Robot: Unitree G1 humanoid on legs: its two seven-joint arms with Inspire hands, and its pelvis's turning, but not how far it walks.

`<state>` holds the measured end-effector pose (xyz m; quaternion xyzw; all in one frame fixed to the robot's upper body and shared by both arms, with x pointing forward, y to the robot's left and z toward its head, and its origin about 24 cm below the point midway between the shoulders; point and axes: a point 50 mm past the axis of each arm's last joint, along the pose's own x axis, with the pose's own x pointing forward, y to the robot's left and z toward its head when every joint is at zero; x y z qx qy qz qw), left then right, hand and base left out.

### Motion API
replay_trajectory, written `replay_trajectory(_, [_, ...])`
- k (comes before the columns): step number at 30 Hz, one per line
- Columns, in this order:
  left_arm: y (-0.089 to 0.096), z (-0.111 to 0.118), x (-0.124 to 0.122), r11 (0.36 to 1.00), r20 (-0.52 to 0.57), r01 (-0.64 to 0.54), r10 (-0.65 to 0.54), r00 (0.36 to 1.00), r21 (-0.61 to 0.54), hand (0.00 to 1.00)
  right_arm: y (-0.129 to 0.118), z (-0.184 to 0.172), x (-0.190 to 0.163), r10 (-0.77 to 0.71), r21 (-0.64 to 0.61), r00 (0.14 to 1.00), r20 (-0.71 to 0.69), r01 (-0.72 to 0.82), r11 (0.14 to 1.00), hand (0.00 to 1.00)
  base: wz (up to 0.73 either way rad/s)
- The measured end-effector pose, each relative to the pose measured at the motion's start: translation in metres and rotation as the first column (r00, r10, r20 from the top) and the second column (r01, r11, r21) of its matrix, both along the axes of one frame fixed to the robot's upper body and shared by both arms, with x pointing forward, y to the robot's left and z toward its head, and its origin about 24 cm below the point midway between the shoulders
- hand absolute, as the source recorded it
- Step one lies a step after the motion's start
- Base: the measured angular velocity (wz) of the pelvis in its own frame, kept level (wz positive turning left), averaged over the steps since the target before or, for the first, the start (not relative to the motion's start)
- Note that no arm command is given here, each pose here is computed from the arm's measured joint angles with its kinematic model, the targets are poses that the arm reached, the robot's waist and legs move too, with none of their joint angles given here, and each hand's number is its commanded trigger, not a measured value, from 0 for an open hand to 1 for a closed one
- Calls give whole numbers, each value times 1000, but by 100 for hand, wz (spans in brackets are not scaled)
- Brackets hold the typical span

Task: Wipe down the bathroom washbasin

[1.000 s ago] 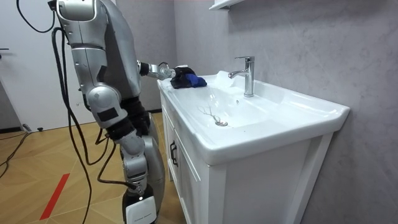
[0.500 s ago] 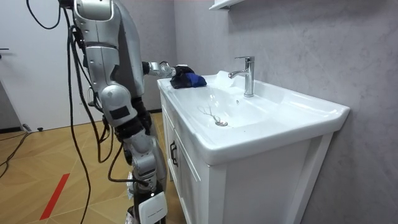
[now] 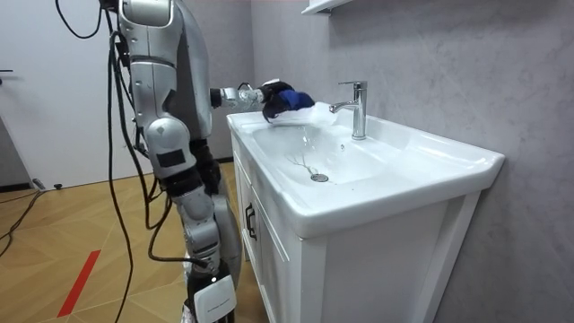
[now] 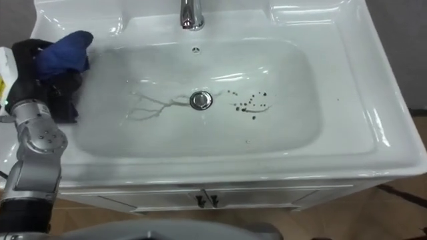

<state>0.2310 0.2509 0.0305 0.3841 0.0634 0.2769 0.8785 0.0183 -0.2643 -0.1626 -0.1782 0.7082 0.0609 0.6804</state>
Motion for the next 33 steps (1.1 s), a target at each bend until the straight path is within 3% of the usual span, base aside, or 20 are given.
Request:
replay_trajectory(18, [-24,24,4,996,242,84,-91,966,40,100,6,-3,-19,-34,35,998,-46,36,999,0,0])
replay_trajectory(33, [-43,6,-6,987,171,154,-159,972,42,100,10,-4,-7,-6,51,1000,-17,7,999,0,-4])
